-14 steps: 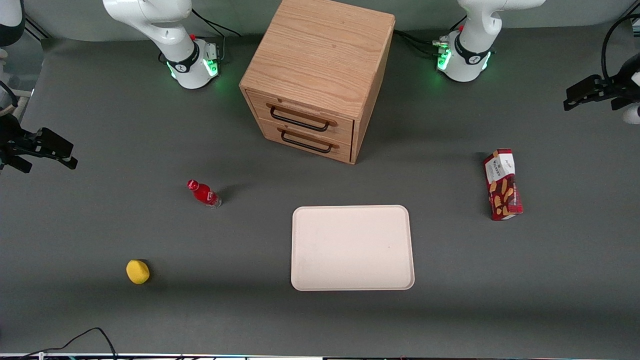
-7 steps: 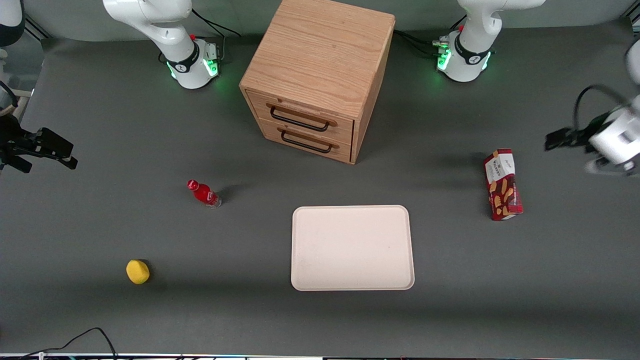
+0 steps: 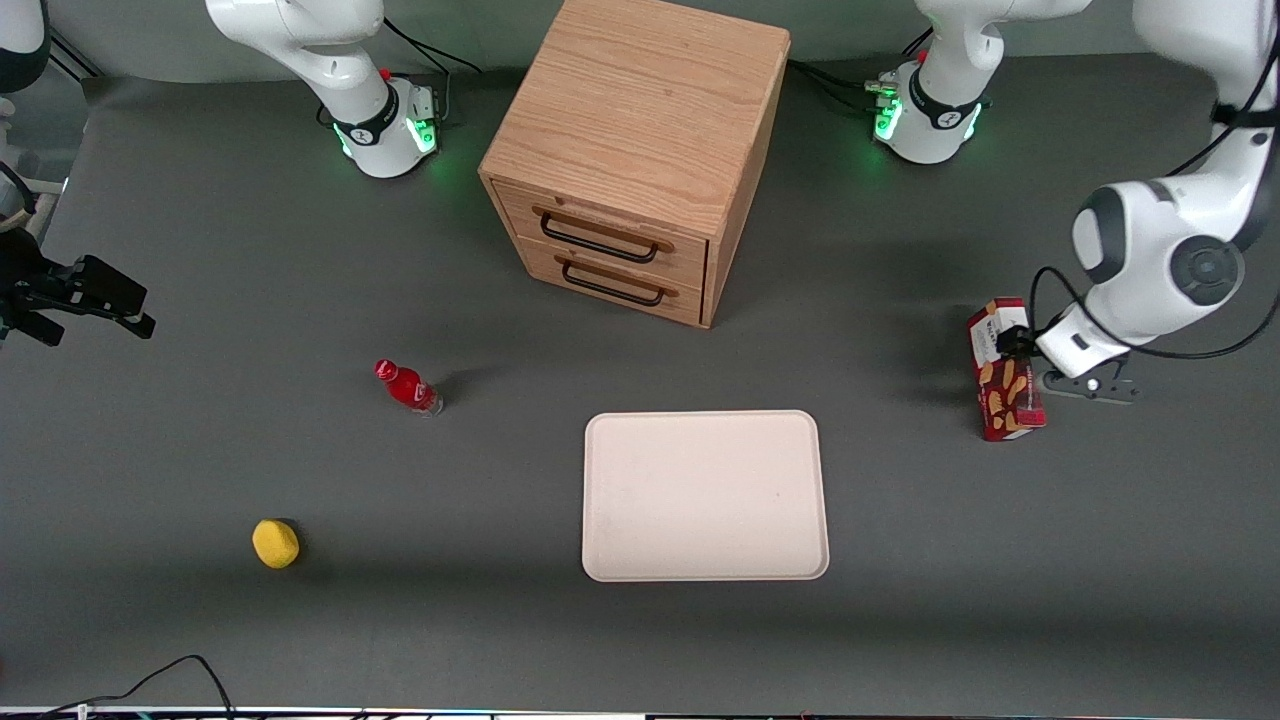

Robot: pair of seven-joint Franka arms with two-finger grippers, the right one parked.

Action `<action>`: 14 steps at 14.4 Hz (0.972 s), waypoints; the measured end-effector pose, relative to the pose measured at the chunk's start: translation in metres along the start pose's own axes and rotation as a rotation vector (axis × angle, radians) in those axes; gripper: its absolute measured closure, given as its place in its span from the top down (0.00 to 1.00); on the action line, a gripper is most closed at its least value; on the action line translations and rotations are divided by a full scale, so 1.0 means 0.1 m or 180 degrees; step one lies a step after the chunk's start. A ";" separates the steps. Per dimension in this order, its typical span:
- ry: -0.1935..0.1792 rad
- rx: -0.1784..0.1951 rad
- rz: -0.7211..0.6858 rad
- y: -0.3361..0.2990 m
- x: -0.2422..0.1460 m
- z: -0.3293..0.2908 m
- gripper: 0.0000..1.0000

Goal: Place red cookie box on tray
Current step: 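Close the left gripper on the cookie box end and lift it upright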

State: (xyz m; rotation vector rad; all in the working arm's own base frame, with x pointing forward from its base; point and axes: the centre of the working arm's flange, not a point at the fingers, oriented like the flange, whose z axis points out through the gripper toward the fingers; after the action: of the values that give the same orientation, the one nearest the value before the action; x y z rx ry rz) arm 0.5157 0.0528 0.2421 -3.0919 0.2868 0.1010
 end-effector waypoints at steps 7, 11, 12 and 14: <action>0.0004 -0.0118 -0.0123 0.00 0.01 0.08 0.12; -0.0109 -0.0264 -0.0124 -0.02 0.19 -0.73 0.09; -0.0150 -0.0304 -0.0106 -0.01 0.28 -1.10 0.09; -0.0193 -0.0344 -0.0096 0.09 0.45 -1.90 0.09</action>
State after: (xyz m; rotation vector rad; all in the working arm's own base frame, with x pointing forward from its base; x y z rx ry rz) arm 0.5696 0.0283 0.4280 -3.1915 0.2400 0.2160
